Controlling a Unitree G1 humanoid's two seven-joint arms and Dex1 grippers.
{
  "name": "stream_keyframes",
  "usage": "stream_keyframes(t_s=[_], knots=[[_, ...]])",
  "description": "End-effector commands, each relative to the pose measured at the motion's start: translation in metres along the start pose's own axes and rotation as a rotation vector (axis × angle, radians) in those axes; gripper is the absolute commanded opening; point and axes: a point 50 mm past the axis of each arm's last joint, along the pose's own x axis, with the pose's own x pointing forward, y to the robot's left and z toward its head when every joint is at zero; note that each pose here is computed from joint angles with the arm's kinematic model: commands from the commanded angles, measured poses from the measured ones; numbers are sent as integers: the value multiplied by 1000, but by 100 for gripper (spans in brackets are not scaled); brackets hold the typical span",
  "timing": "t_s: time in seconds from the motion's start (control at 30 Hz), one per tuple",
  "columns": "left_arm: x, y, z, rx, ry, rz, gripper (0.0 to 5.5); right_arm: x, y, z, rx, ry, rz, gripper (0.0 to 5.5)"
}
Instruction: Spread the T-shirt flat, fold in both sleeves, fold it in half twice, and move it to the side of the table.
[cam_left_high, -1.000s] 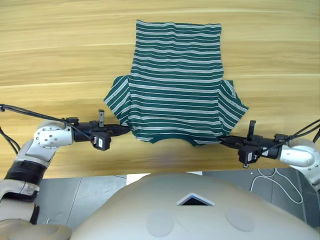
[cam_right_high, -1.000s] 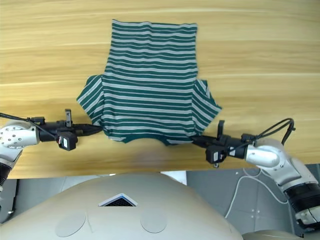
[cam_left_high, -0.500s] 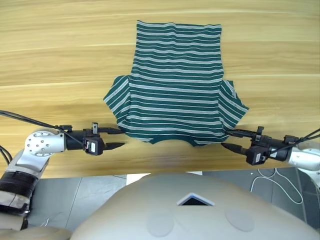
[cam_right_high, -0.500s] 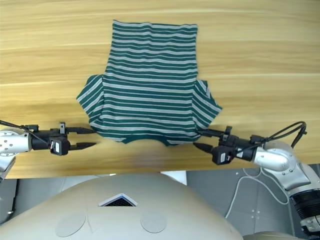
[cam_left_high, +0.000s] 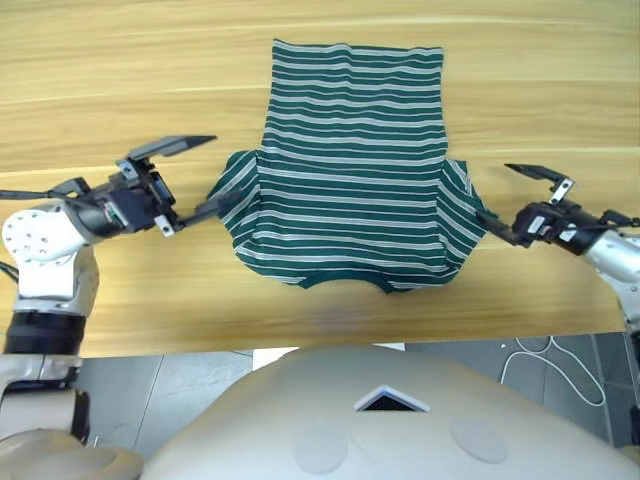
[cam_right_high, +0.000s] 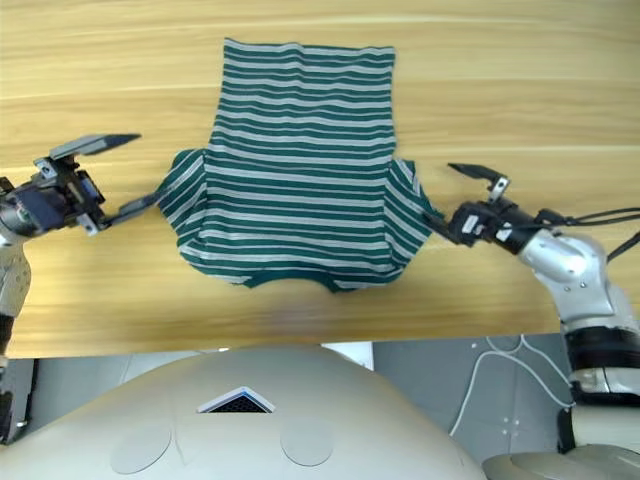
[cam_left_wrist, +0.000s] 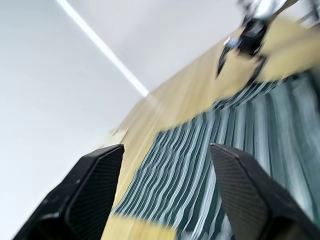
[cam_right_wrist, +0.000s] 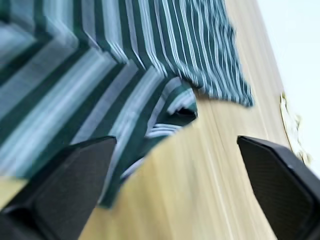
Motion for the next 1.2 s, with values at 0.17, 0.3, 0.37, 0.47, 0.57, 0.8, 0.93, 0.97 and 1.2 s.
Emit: stream_keyframes(t_s=[0.17,0.3,0.37,0.47,0.57,0.8,0.93,0.97,1.2], knots=[[9,-4,-41,160,242,5,320,10,18,-25,3,147,53,539],[9,-11,-48,158,263,-17,320,1,15,-32,5,176,36,539],[7,-12,-49,160,269,-25,320,-4,12,-29,4,154,20,539],[5,-16,-47,132,258,-35,320,-8,9,-27,4,140,6,539],[4,-15,-44,128,238,-28,320,-12,7,-27,10,136,-3,539],[0,-15,-45,111,254,-42,320,-28,-2,-27,9,142,-63,539],[-4,-13,-35,49,197,-48,339,-24,-18,-15,17,51,-179,540],[-6,-13,-34,56,203,-74,351,-23,-23,-11,21,22,-219,540],[-25,-26,-19,197,322,-247,454,-27,-47,12,73,-149,-400,540]])
